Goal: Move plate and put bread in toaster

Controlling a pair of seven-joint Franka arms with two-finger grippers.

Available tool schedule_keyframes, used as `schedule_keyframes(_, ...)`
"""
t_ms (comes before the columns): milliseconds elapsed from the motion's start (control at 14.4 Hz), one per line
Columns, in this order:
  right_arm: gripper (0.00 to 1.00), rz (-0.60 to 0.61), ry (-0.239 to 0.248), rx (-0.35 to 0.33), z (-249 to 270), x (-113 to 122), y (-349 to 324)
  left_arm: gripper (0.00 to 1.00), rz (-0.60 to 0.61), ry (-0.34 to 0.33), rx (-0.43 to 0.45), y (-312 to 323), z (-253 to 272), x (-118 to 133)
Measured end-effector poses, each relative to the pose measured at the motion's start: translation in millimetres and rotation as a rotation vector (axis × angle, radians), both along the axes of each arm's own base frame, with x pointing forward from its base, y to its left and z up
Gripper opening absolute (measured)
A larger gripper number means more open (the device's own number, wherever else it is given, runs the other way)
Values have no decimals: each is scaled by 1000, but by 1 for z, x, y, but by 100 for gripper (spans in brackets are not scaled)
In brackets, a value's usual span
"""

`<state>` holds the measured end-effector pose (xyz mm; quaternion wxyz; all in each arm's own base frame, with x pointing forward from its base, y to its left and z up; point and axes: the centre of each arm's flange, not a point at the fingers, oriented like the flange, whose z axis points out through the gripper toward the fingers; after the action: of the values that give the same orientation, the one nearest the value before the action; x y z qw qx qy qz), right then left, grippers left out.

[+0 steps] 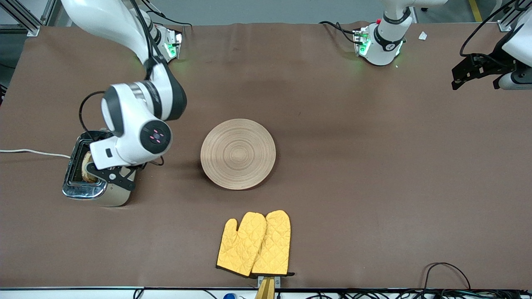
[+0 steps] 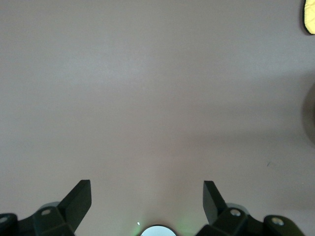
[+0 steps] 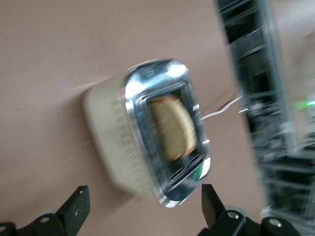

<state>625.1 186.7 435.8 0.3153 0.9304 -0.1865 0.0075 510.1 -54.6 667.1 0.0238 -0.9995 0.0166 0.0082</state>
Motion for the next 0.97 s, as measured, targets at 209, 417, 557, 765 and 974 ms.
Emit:
schedule_keyframes(209,100,-53,-45,187,56,-13,-2,100,1,0,0,1,0,0)
schedule_keyframes(417,100,-99,-96,332,94,-13,-34,100,2,-1,0,1,1,0)
schedule_keyframes(557,100,-43,-109,379,108,-16,-54,100,1,-3,0,1,2,0)
schedule_keyframes(765,100,75,-70,421,117,-26,-76,100,-2,-8,-1,-1,4,-1)
schedule_keyframes(974,100,177,-32,509,136,-32,-128,100,-2,-12,-1,-1,6,-2)
